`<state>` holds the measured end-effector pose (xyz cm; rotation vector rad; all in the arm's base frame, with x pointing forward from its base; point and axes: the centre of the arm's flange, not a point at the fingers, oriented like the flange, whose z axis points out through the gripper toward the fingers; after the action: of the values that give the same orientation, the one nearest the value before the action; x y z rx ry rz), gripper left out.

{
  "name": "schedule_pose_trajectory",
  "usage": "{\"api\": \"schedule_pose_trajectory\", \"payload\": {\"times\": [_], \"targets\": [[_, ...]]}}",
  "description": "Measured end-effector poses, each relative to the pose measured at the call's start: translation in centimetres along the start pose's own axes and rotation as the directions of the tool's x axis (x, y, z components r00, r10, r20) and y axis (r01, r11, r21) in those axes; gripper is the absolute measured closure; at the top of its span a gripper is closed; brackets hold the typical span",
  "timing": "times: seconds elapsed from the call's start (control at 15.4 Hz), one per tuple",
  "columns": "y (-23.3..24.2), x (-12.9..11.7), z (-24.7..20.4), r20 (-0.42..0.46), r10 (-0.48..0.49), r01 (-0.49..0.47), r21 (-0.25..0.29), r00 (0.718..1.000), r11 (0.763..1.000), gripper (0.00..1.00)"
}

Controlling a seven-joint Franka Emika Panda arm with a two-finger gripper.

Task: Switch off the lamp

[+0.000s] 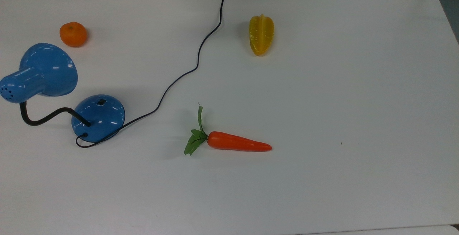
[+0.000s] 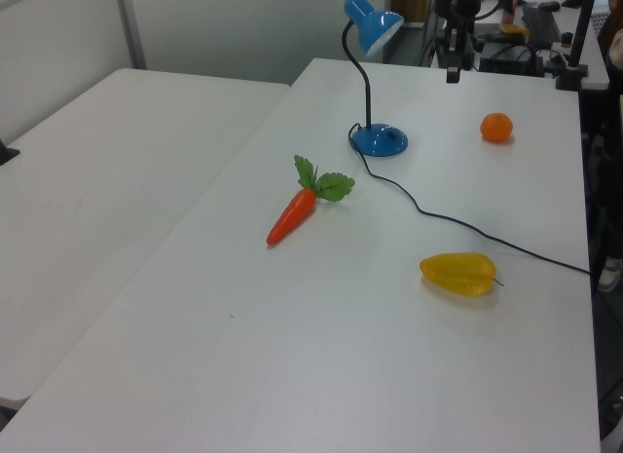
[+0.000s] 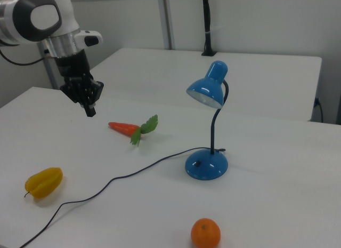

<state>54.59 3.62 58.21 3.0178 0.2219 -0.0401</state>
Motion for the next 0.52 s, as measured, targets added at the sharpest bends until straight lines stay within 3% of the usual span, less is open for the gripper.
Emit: {"api": "schedule_pose_trajectory", "payload": {"times": [0.26,0.52], "targets": [[1.3,-0.2,-0.2,-0.005,0.019,-0.019,0.001,1.000,1.000,0.61],[2.6,-0.4,-0.5,-0.011,0.035,-0.035,0.001,0.999,0.999,0.19]]}}
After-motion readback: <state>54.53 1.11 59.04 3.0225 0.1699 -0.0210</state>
